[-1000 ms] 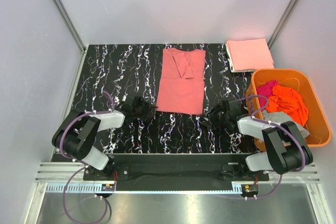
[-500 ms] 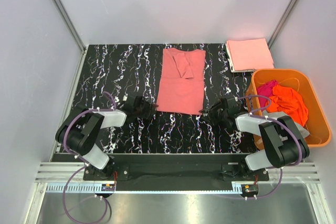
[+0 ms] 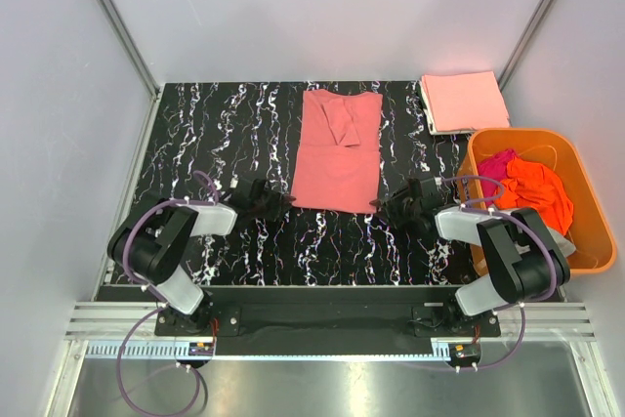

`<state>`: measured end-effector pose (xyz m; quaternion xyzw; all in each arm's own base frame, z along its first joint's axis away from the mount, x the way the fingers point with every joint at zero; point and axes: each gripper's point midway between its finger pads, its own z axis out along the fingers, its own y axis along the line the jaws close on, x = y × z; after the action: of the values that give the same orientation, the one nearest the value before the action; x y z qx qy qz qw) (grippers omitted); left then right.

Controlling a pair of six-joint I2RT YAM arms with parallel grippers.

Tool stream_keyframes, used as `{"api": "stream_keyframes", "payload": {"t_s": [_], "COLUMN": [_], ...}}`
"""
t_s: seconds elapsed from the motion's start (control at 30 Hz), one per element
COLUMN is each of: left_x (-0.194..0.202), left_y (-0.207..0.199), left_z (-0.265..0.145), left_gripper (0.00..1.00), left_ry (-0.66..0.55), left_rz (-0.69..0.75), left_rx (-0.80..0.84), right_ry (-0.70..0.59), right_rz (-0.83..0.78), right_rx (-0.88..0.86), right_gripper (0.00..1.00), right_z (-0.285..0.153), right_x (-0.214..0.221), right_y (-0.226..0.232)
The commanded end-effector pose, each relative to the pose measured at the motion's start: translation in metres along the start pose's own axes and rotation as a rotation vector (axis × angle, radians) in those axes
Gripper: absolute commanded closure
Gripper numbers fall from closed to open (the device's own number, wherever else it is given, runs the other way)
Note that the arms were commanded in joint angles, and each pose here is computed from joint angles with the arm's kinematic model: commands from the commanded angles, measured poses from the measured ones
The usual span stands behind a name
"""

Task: Fold and stack the t-shirts
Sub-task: Fold the tshirt

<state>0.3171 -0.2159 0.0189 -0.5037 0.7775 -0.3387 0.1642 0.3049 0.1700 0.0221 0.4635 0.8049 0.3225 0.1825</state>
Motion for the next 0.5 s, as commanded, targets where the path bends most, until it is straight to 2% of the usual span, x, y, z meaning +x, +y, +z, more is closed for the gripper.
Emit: {"api": "stream_keyframes", "payload": {"t_s": [0.0,0.07,0.13,0.17,0.2,0.23,0.47], "left_x": [-0.004,-0.003,-0.002,0.002,0.001,0.003,0.015], "left_y": [0.050,0.049,0.049,0.050,0.050,0.051,0.055], "left_z": [0.005,0.006,0.005,0.005,0.005,0.004,-0.017], "left_gripper": [0.71,0.74,0.79,0.99,0.99,1.00,1.00], "left_ry": [-0.016,-0.011,-0.003,0.019,0.018,0.027,0.090], "left_rz": [0.012,0.017,0.027,0.035,0.035,0.039,0.064], "left_rx": [-0.148,-0.141,-0.135,-0.139,-0.142,-0.142,-0.132], "right_ry": [-0.064,-0.067,-0.064,-0.061,-0.060,-0.058,0.014], "right_rz": [0.043,0.046,0.043,0.028,0.022,0.016,-0.089], "right_rx": [0.138,0.138,0.138,0.141,0.140,0.143,0.135], "right_gripper": [0.60,0.64,0.74,0.94,0.94,0.99,1.00], "right_z": [0.007,0.006,0.006,0.005,0.004,0.004,-0.019], "right_x": [-0.011,-0.011,-0.010,-0.010,-0.010,-0.010,0.004], "right_y": [-0.038,-0.039,-0.039,-0.040,-0.040,-0.041,-0.038]}}
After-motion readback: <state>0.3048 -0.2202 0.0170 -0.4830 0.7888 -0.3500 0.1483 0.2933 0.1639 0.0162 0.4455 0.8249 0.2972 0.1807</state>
